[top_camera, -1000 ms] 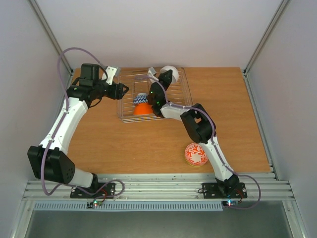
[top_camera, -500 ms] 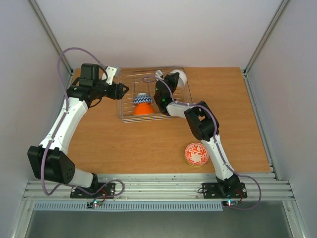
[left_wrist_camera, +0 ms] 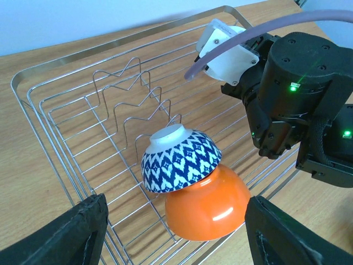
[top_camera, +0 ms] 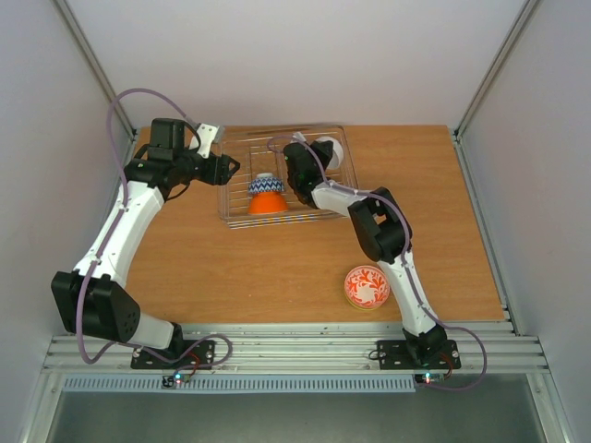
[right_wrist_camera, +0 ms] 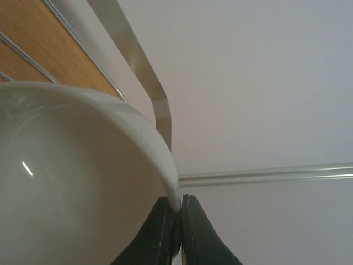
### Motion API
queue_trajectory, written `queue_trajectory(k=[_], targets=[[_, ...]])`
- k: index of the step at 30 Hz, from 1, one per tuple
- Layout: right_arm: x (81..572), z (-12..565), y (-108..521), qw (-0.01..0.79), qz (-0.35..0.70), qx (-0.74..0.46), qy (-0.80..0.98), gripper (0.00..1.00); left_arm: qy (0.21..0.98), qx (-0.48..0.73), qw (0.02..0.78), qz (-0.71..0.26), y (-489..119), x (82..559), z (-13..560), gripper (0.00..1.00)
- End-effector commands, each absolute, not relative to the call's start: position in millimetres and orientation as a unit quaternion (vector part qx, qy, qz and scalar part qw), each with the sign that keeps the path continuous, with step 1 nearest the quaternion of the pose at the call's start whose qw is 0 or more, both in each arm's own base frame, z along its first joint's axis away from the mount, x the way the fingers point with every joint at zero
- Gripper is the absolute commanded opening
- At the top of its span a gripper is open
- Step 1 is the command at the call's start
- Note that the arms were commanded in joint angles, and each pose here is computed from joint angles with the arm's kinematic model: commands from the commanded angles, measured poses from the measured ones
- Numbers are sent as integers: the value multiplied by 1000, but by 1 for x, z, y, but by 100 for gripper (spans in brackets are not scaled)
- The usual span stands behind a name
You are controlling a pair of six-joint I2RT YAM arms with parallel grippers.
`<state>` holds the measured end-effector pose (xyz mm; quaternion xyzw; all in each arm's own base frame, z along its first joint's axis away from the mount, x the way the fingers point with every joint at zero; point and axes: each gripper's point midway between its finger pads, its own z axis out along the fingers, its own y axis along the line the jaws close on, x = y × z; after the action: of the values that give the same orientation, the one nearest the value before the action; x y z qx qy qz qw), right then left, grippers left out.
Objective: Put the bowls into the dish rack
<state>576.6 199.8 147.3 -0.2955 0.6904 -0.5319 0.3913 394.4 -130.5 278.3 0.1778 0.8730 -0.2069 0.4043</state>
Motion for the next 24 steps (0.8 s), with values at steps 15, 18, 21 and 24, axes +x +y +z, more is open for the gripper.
queue_trajectory(k=[15, 18, 21, 24], targets=[[546, 96, 195, 318, -461, -337, 757, 16, 865, 183, 418, -209, -132, 393, 287, 70], [541, 91, 197, 312, -448, -342, 765, 15, 865, 183, 419, -208, -131, 393, 288, 70], [540, 90, 199, 310, -447, -346, 764, 15, 864, 183, 420, -208, -131, 393, 288, 70], [537, 89, 204, 312, -442, -353, 763, 15, 864, 183, 420, -208, -131, 393, 288, 70]])
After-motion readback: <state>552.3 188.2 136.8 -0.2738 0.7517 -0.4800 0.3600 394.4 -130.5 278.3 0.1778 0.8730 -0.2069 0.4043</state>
